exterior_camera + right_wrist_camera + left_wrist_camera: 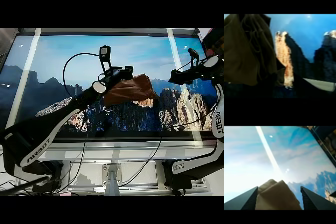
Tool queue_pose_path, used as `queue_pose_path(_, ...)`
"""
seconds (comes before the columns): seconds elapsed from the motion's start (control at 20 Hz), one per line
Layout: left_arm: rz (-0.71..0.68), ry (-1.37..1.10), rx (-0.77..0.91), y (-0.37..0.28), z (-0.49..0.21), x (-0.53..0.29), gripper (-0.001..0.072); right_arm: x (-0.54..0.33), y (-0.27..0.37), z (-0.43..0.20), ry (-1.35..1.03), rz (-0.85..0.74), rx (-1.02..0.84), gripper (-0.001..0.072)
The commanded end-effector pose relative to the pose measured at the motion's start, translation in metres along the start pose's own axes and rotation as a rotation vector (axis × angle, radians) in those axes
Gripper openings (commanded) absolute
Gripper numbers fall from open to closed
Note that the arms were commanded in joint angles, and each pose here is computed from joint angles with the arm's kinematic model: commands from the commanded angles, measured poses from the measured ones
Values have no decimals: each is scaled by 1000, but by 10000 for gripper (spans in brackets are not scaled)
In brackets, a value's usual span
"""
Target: Fold the clothes and pants, and hang the long-sleeved shirts on hangers.
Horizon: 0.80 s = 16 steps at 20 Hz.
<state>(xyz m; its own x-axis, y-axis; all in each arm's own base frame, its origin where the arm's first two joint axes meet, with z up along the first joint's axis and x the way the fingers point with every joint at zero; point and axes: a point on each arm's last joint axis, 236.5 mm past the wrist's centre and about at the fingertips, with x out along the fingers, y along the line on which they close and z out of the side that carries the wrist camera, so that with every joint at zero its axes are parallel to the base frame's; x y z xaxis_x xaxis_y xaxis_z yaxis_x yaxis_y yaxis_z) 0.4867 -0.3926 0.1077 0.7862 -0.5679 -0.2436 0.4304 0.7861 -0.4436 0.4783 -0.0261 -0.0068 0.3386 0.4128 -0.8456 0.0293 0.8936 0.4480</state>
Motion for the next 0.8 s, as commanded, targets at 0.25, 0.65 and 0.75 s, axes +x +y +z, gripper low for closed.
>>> queue_pose_path(0.25, 18, 1, 8, 11, 0, 3, 603, 32, 39, 0, 20, 267, 24, 619)
queue_pose_path(0.65, 24, 14, 9, 15, -7, 5, 603, 89, 45, -15, 91, 37, -127, 685)
queue_pose_path(0.75, 24, 14, 8, 15, -7, 5, 603, 90, 40, -8, 65, 19, -79, 682)
